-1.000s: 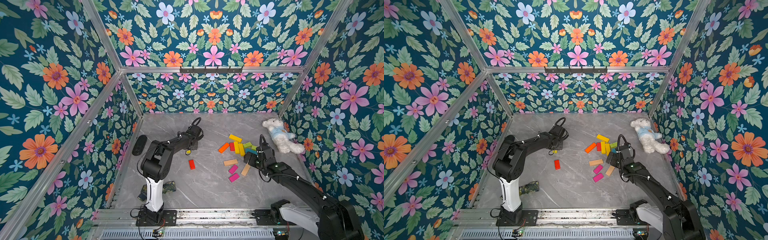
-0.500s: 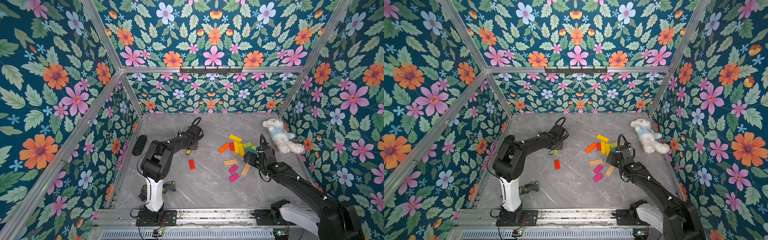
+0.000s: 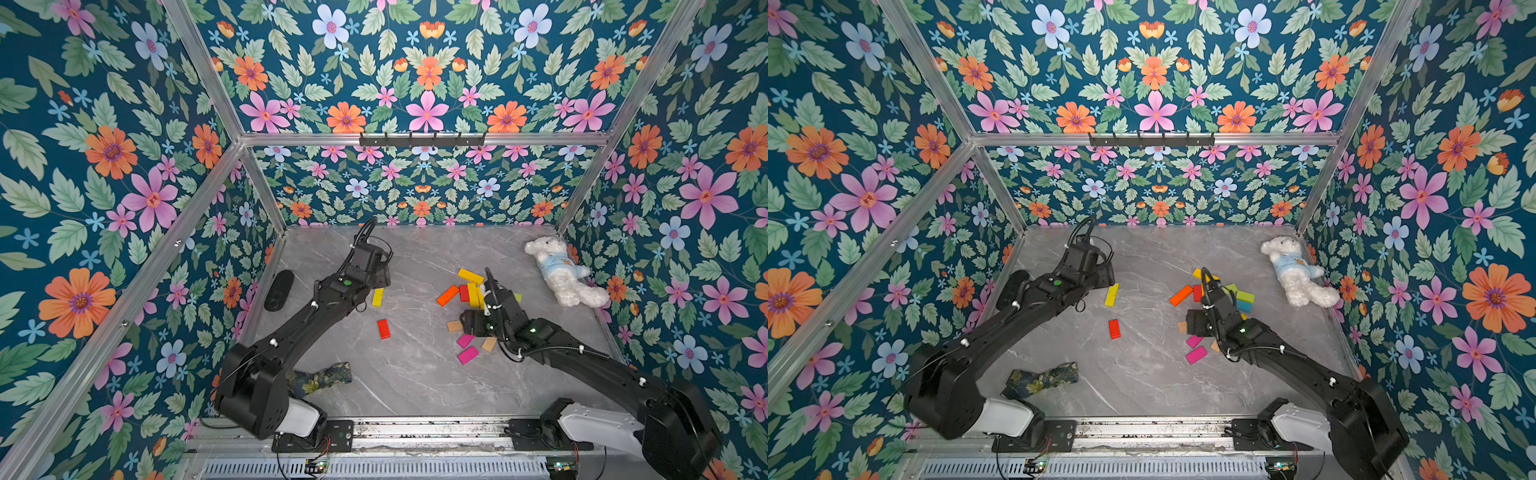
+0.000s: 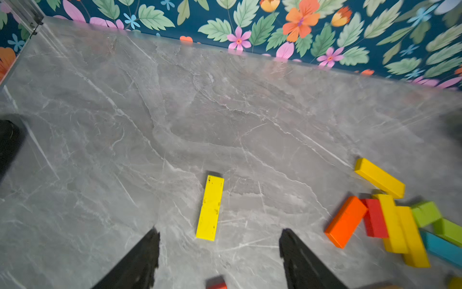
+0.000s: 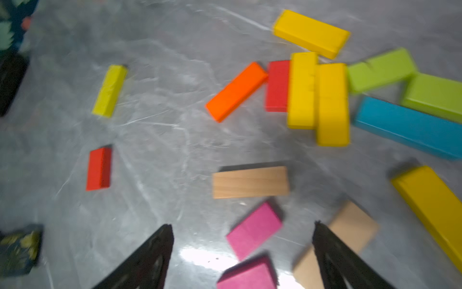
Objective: Assemble the letter h with building blocks
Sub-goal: Place the building block at the center of the board.
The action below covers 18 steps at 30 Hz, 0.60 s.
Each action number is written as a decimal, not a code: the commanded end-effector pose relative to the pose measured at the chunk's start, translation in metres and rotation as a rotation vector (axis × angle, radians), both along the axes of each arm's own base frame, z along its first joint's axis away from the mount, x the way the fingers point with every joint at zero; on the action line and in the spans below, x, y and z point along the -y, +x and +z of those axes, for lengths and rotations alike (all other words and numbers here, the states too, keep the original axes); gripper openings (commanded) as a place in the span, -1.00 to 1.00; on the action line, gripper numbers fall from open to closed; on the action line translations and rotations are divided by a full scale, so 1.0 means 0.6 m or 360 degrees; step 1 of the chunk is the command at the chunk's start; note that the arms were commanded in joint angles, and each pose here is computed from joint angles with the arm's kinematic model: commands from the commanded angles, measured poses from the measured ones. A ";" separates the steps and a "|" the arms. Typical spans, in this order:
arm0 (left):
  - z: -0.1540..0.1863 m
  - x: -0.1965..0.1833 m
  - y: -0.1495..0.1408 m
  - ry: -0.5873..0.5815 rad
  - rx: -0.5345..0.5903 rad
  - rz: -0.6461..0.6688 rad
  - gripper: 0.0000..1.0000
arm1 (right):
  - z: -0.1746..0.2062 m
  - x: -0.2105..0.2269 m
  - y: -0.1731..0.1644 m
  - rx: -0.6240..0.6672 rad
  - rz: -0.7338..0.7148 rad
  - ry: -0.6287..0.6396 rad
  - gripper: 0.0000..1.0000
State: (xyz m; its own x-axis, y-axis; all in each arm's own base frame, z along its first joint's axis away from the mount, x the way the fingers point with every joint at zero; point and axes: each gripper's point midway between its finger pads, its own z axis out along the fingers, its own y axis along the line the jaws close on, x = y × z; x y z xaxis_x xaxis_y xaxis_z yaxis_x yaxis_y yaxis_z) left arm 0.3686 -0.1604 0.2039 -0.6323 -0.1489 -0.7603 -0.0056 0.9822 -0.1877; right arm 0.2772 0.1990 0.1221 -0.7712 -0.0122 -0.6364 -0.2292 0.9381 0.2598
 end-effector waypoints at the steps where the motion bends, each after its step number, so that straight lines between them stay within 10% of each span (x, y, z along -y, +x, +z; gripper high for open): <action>1: 0.018 -0.018 -0.027 -0.0131 0.0073 0.0089 0.59 | 0.007 -0.070 -0.008 0.0064 0.0300 -0.0079 0.75; 18: 0.076 -0.095 -0.119 -0.0207 0.0235 0.0207 0.65 | -0.110 -0.310 -0.012 -0.0131 0.0452 -0.0326 0.86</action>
